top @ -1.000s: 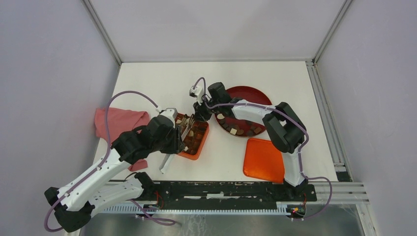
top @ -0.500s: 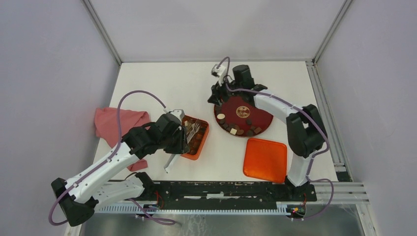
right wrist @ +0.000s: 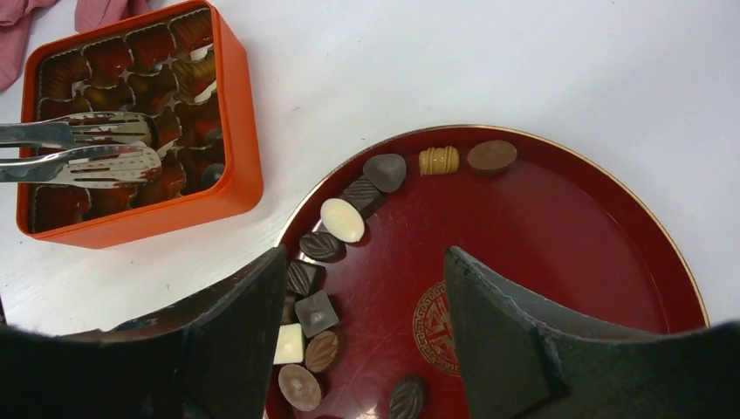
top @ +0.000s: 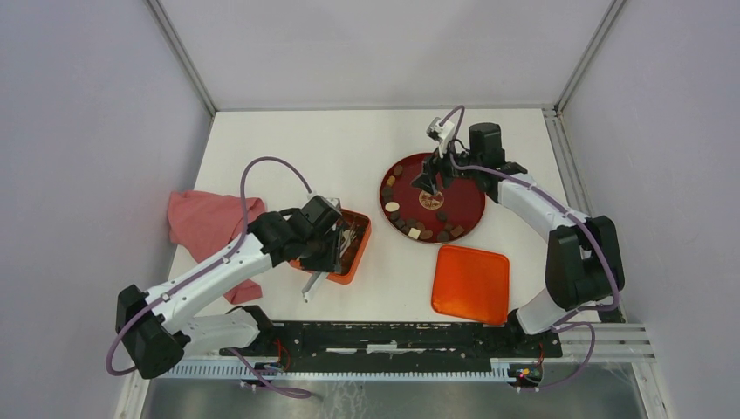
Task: Pack the chocolate
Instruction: Place the fake chocolate in the packing box.
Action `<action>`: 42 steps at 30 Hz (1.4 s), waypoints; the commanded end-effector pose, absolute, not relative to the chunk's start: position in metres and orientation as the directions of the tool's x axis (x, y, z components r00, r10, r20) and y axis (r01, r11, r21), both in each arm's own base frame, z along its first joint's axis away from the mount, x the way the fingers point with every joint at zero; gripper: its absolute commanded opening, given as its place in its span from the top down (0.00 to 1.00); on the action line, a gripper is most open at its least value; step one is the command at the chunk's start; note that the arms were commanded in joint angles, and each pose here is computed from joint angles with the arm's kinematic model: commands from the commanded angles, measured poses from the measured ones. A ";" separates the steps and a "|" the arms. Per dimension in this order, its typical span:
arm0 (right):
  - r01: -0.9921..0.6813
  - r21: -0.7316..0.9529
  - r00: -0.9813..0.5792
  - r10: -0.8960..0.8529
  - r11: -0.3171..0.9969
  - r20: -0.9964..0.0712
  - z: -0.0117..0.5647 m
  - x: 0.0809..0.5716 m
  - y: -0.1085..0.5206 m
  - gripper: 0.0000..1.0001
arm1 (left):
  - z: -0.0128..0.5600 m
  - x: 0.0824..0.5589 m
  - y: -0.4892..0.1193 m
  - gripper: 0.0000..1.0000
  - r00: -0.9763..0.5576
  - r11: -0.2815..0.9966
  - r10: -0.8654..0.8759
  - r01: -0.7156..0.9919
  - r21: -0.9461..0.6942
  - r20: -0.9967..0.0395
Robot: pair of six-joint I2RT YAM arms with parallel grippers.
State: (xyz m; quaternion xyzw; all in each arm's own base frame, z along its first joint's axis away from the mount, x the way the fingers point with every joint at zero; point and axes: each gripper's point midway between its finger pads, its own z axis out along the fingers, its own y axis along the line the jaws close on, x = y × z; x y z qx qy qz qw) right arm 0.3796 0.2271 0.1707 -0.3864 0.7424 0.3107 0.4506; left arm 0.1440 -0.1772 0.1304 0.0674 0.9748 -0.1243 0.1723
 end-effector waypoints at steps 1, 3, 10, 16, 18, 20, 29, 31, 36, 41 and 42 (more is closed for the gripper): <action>-0.872 0.084 -0.229 -0.250 0.482 -0.941 0.197 0.381 0.221 0.28 | 0.148 0.158 -0.191 0.92 -0.905 0.944 0.116 0.229 -0.239 -0.409; -0.873 0.090 -0.231 -0.243 0.479 -0.942 0.196 0.380 0.220 0.28 | 0.147 0.160 -0.191 0.88 -0.904 0.944 0.121 0.232 -0.232 -0.411; -0.872 0.089 -0.223 -0.230 0.481 -0.947 0.198 0.377 0.215 0.28 | 0.146 0.160 -0.192 0.73 -0.907 0.947 0.133 0.236 -0.219 -0.400; -0.871 0.102 -0.235 -0.224 0.480 -0.946 0.196 0.374 0.212 0.28 | 0.147 0.161 -0.193 0.64 -0.905 0.948 0.138 0.238 -0.212 -0.402; -0.871 0.107 -0.239 -0.222 0.480 -0.945 0.195 0.373 0.211 0.27 | 0.147 0.160 -0.192 0.62 -0.906 0.949 0.141 0.239 -0.207 -0.399; -0.873 0.101 -0.229 -0.218 0.478 -0.949 0.197 0.374 0.212 0.27 | 0.146 0.160 -0.192 0.59 -0.906 0.949 0.143 0.239 -0.203 -0.397; -0.876 0.091 -0.213 -0.211 0.474 -0.954 0.201 0.374 0.211 0.27 | 0.148 0.158 -0.189 0.54 -0.907 0.953 0.141 0.232 -0.192 -0.397; -0.876 0.094 -0.216 -0.211 0.474 -0.953 0.200 0.374 0.210 0.27 | 0.148 0.158 -0.189 0.53 -0.907 0.954 0.139 0.231 -0.192 -0.398; -0.877 0.087 -0.208 -0.209 0.473 -0.955 0.202 0.373 0.209 0.26 | 0.150 0.159 -0.189 0.51 -0.905 0.953 0.137 0.231 -0.194 -0.404; -0.877 0.074 -0.195 -0.212 0.474 -0.958 0.204 0.372 0.207 0.26 | 0.154 0.160 -0.189 0.51 -0.901 0.953 0.130 0.229 -0.198 -0.414; -0.877 0.069 -0.191 -0.213 0.476 -0.958 0.205 0.373 0.206 0.26 | 0.159 0.162 -0.190 0.52 -0.896 0.951 0.122 0.228 -0.207 -0.427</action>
